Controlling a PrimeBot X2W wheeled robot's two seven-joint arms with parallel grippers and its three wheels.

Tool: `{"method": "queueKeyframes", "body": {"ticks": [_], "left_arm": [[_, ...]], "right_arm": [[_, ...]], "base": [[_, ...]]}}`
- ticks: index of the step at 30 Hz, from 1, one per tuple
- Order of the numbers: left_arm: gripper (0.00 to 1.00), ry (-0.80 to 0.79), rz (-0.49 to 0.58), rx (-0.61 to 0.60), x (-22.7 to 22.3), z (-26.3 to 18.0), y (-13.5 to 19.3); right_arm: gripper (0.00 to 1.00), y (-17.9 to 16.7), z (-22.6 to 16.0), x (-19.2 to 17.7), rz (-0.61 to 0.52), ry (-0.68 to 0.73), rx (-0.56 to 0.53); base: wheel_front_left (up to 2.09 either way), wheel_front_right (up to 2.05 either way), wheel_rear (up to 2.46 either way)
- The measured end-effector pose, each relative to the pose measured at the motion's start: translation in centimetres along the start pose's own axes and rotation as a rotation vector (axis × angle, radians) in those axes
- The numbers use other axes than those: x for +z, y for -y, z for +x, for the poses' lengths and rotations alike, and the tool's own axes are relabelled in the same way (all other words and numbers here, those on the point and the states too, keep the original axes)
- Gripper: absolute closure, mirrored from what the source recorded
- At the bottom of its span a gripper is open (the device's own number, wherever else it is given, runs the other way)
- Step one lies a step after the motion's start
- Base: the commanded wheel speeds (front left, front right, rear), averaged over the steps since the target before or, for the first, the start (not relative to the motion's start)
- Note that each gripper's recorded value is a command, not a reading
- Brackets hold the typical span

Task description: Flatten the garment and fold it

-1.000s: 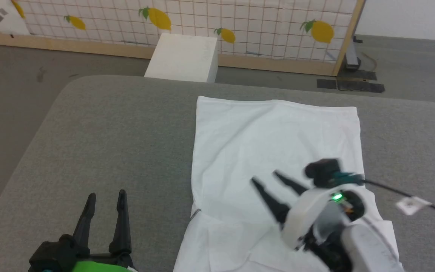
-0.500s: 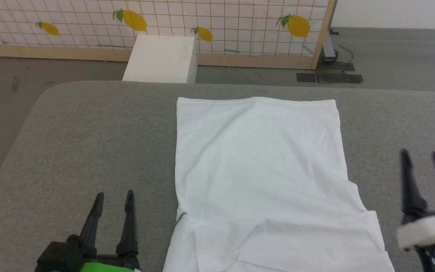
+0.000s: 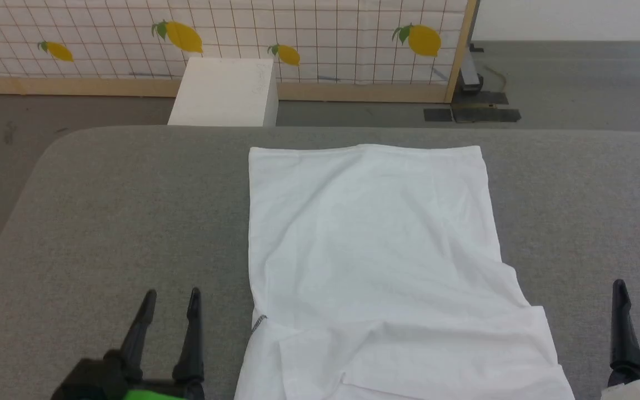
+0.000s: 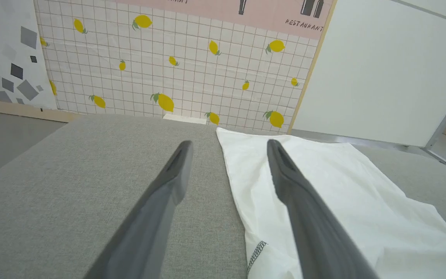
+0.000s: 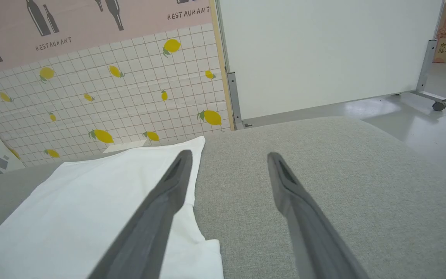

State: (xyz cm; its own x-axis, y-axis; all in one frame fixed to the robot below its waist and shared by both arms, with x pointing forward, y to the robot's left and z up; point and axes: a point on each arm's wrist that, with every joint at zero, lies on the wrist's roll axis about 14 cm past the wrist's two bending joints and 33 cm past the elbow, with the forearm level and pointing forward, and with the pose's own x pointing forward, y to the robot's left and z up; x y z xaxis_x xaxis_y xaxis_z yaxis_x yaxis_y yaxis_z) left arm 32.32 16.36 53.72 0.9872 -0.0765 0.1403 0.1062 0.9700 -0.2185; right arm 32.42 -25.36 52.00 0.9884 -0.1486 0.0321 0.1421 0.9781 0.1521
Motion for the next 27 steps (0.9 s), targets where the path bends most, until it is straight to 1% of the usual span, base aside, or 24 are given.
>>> {"method": "queueKeyframes", "body": {"ticks": [3, 5, 8, 12, 15, 19, 21, 23, 25, 27], "left_arm": [[0.00, 0.001, 0.040, -0.040, 0.6, 1.6, 0.1], [0.00, 0.023, 0.073, -0.073, 1.8, 3.5, 0.3], [0.00, 0.070, 0.079, -0.096, 4.1, 6.4, 0.3], [0.00, 0.054, 0.151, -0.166, 5.9, 10.3, 0.7], [0.00, 0.038, 0.125, -0.220, 6.9, 13.2, 1.6], [0.00, -0.035, 0.196, -0.263, 6.9, 17.4, 1.3], [0.00, -0.077, 0.210, -0.267, 6.4, 19.1, 0.9], [0.00, -0.134, 0.202, -0.270, 5.2, 20.7, 0.6], [0.00, -0.208, 0.219, -0.278, 3.5, 22.2, 0.2], [0.00, -0.277, 0.203, -0.272, 1.7, 23.5, -0.2]], "right_arm": [[0.00, -0.3, 0.6, 0.2, -0.001, 0.008, 0.007], [0.00, -0.7, 1.2, 0.3, 0.001, 0.011, 0.017], [0.00, -1.2, 1.9, 0.3, 0.000, 0.014, 0.026], [0.00, -1.5, 2.8, -0.3, 0.001, 0.002, 0.032], [0.00, -1.2, 3.5, -0.7, 0.000, -0.007, 0.020], [0.00, -0.9, 4.6, -1.2, -0.010, -0.012, 0.009], [0.00, -1.1, 5.3, -1.3, -0.012, -0.005, 0.011], [0.00, -1.3, 6.0, -1.3, -0.013, 0.003, 0.015], [0.00, -1.5, 6.9, -1.3, -0.016, 0.013, 0.020], [0.00, -1.8, 7.6, -1.3, -0.019, 0.022, 0.027]], "base": [[0.00, 0.00, 0.00], [0.00, 0.00, 0.00], [0.00, 0.00, 0.00], [0.00, 0.00, 0.00], [0.00, 0.00, 0.00], [0.00, 0.00, 0.00], [0.00, 0.00, 0.00], [0.00, 0.00, 0.00], [0.00, 0.00, 0.00], [0.00, 0.00, 0.00]]}}
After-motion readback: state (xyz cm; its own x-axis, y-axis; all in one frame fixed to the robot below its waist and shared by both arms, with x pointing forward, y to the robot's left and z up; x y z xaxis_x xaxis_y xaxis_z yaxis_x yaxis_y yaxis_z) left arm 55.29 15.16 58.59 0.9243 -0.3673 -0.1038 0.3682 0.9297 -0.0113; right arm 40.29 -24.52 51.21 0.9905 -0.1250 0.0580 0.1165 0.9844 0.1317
